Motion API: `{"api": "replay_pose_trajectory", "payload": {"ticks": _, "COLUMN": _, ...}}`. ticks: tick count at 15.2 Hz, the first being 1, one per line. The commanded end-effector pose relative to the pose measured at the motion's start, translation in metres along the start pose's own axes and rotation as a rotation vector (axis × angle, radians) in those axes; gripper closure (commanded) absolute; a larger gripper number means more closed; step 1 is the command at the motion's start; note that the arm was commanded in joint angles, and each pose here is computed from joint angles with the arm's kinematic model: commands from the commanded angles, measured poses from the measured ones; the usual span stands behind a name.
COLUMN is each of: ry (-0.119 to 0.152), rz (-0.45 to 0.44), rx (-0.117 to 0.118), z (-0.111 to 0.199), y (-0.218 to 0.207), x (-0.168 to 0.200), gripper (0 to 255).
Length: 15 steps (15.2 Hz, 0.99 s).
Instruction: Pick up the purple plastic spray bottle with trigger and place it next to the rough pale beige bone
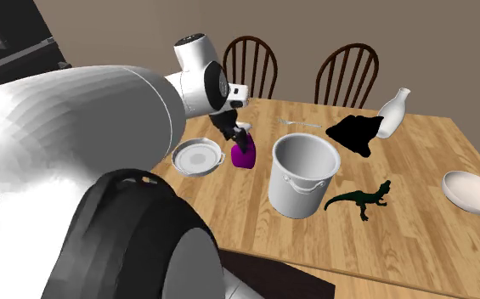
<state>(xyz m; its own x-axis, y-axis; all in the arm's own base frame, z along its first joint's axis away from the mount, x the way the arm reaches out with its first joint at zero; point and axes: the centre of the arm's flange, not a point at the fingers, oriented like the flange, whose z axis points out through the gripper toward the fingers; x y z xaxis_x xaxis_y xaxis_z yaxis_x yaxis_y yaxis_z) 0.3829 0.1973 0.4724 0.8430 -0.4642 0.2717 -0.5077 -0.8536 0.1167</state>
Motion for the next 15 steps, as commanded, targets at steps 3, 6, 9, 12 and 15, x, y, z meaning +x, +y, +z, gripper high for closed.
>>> {"api": "replay_pose_trajectory", "payload": {"ticks": 3, "ry": -0.002, "rz": 0.112, "rx": -0.022, "z": 0.031, "y": -0.05, "x": 0.002, "gripper": 0}}
{"api": "replay_pose_trajectory", "payload": {"ticks": 6, "ry": -0.003, "rz": 0.193, "rx": -0.041, "z": 0.055, "y": -0.084, "x": 0.006, "gripper": 0}}
{"api": "replay_pose_trajectory", "payload": {"ticks": 9, "ry": -0.004, "rz": 0.273, "rx": -0.059, "z": 0.079, "y": -0.118, "x": 0.013, "gripper": 0}}
{"api": "replay_pose_trajectory", "payload": {"ticks": 12, "ry": -0.005, "rz": 0.353, "rx": -0.078, "z": 0.104, "y": -0.151, "x": 0.022, "gripper": 0}}
{"api": "replay_pose_trajectory", "payload": {"ticks": 15, "ry": -0.006, "rz": 0.434, "rx": -0.097, "z": 0.129, "y": -0.182, "x": 0.035, "gripper": 0}}
